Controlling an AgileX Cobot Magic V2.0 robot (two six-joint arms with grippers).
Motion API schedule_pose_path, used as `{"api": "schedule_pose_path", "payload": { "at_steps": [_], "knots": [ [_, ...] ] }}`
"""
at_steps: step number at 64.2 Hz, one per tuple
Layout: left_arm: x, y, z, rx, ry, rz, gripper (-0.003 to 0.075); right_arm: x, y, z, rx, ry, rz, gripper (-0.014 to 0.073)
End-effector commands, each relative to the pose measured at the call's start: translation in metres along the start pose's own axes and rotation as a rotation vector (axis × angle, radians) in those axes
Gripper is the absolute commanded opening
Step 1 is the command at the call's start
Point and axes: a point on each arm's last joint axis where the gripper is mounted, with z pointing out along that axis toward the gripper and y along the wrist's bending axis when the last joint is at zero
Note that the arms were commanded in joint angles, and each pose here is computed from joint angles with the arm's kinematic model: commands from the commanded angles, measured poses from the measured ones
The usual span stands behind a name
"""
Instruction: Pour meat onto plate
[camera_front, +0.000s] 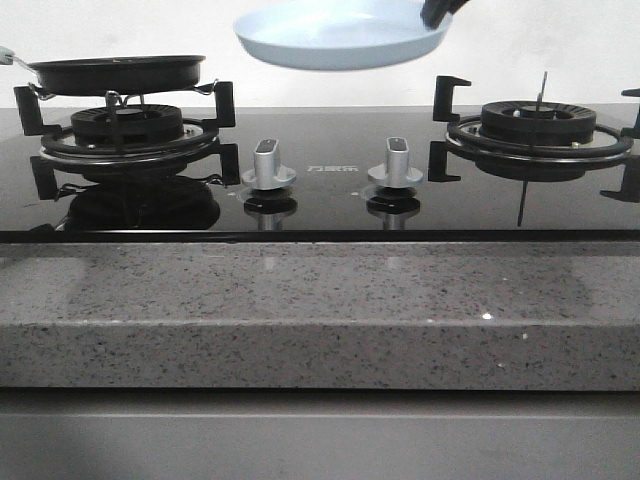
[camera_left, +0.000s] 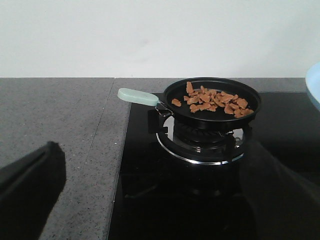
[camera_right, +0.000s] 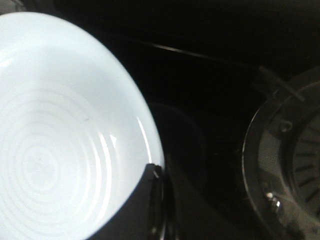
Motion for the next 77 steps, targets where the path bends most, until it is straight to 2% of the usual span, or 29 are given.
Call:
{"api": "schedule_pose_path", "payload": {
  "at_steps": [1, 7, 20, 40, 77],
  "knots": [
    [-0.018, 0.001, -0.002, -0.008, -0.110, -0.011, 0.0691, 0.012, 0.021, -0.047, -0.043, 0.013, -0.026, -0.0068],
    [-0.018, 0.001, -0.002, -0.008, -0.110, -0.011, 0.0691, 0.026, 0.031, -0.051, -0.038, 0.035, -0.054, -0.0068],
    [-0.018, 0.001, -0.002, -0.008, -0.110, -0.011, 0.0691, 0.057, 0.047, -0.043, -0.036, -0.024, -0.080, -0.0068],
    [-0.018, 0.001, -0.002, -0.007, -0.104, -0.011, 0.0691, 0.099, 0.034, -0.015, -0.030, -0.016, -0.013, -0.0068],
    [-0.018, 0.001, -0.002, -0.007, -0.104, -0.011, 0.0691, 0.100, 0.032, -0.010, -0.027, -0.036, -0.005, -0.0068]
  ]
}}
